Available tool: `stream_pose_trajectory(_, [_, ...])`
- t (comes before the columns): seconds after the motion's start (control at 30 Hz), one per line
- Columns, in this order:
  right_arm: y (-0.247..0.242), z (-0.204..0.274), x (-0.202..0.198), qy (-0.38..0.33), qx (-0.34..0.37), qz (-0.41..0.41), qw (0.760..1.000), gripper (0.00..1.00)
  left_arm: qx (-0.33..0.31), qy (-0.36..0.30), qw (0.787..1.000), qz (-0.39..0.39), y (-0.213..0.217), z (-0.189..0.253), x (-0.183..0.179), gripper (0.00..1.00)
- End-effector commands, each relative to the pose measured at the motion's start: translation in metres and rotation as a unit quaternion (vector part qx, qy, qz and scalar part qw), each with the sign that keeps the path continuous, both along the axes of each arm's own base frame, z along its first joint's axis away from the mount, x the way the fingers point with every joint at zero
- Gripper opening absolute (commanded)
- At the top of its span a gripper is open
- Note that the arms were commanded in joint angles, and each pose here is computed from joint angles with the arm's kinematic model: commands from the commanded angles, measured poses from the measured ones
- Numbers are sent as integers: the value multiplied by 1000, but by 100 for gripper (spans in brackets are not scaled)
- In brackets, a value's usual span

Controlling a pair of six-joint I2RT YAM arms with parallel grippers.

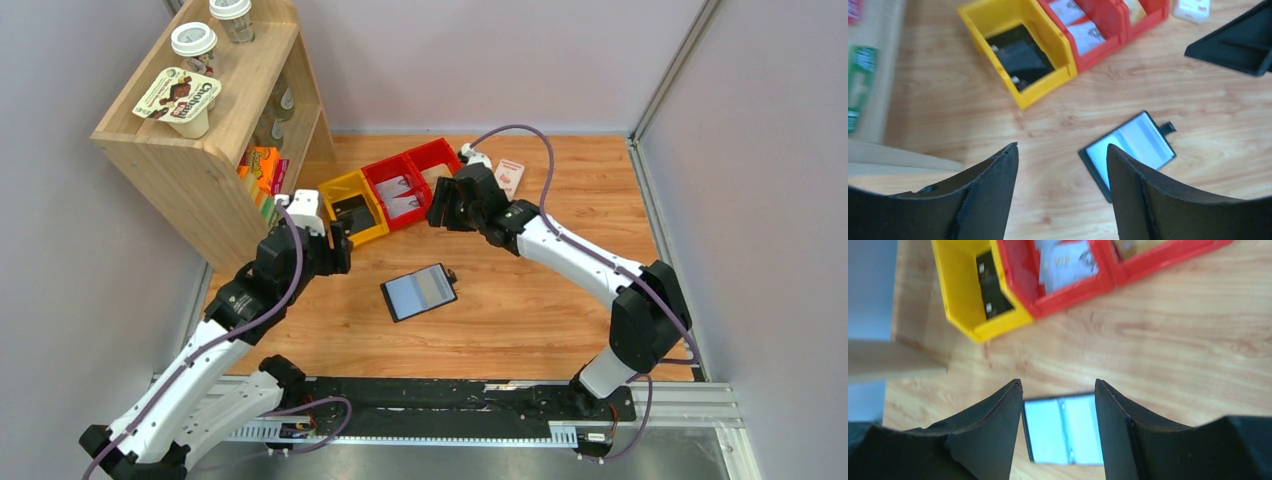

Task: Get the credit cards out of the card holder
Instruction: Place the credit card in the storage box, then remove the credit card from the card holder.

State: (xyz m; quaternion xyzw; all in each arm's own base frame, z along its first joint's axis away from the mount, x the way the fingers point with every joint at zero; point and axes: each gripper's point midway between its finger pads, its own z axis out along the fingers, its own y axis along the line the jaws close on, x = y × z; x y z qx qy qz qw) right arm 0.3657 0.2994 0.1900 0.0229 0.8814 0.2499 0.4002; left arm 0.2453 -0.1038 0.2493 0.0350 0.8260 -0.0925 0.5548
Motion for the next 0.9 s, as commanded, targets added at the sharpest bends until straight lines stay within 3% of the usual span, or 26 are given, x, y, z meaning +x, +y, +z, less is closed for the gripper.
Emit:
stream_pose_trajectory(0.0, [5,-12,-49,29,-36,87,995,58,-75,84,993,-28,-33,-24,-7,72])
stream_pose_trajectory(0.37, [13,-84,-98,130,-64,157,977,54,-99,193,975,-50,-96,-91,-10,57])
stream_pose_trajectory(0.87, [10,-137,-100,173,-109,171,964,52,-92,282,954,-39,-124,-177,-9,44])
